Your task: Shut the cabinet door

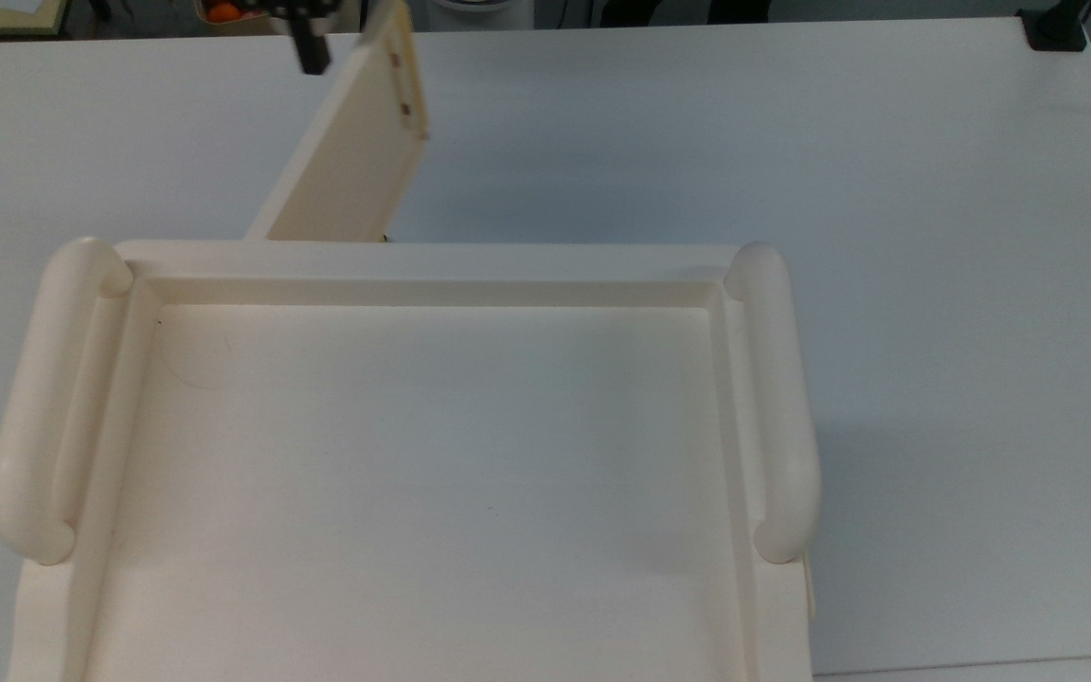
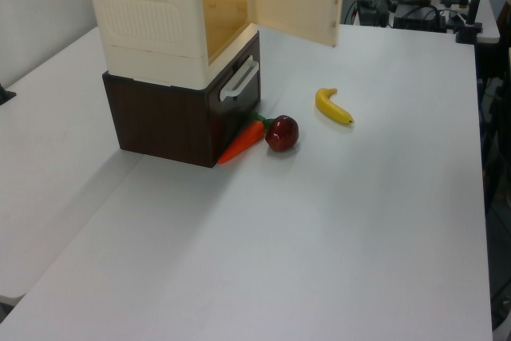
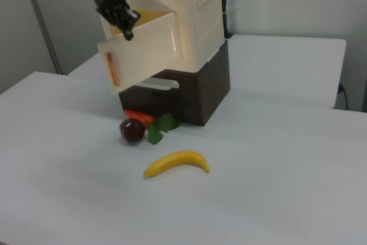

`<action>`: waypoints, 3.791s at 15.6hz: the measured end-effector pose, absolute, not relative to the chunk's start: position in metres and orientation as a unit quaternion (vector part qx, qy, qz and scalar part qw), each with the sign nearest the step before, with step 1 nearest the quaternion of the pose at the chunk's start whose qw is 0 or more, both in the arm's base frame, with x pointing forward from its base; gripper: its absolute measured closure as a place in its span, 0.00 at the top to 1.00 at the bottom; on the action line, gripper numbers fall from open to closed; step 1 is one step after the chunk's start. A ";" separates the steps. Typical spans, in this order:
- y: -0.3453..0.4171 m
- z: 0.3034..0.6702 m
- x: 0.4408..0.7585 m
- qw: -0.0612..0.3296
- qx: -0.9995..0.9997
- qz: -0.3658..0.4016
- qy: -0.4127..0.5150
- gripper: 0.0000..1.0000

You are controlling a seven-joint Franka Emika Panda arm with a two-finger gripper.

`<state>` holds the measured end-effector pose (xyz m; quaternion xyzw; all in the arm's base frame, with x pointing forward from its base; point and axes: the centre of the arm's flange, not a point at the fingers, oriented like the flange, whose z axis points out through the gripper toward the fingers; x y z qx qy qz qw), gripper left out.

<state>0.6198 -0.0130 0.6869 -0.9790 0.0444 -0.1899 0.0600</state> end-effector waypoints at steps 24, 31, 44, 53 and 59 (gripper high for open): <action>0.065 0.628 0.708 0.077 -0.908 -0.410 0.024 0.01; 0.065 0.620 0.712 0.076 -0.909 -0.410 0.024 0.01; 0.056 0.590 0.651 -0.006 -0.984 -0.177 -0.016 0.01; 0.040 0.591 0.579 -0.045 -0.999 -0.015 -0.019 0.05; 0.035 0.583 0.573 -0.046 -0.999 0.000 -0.016 0.59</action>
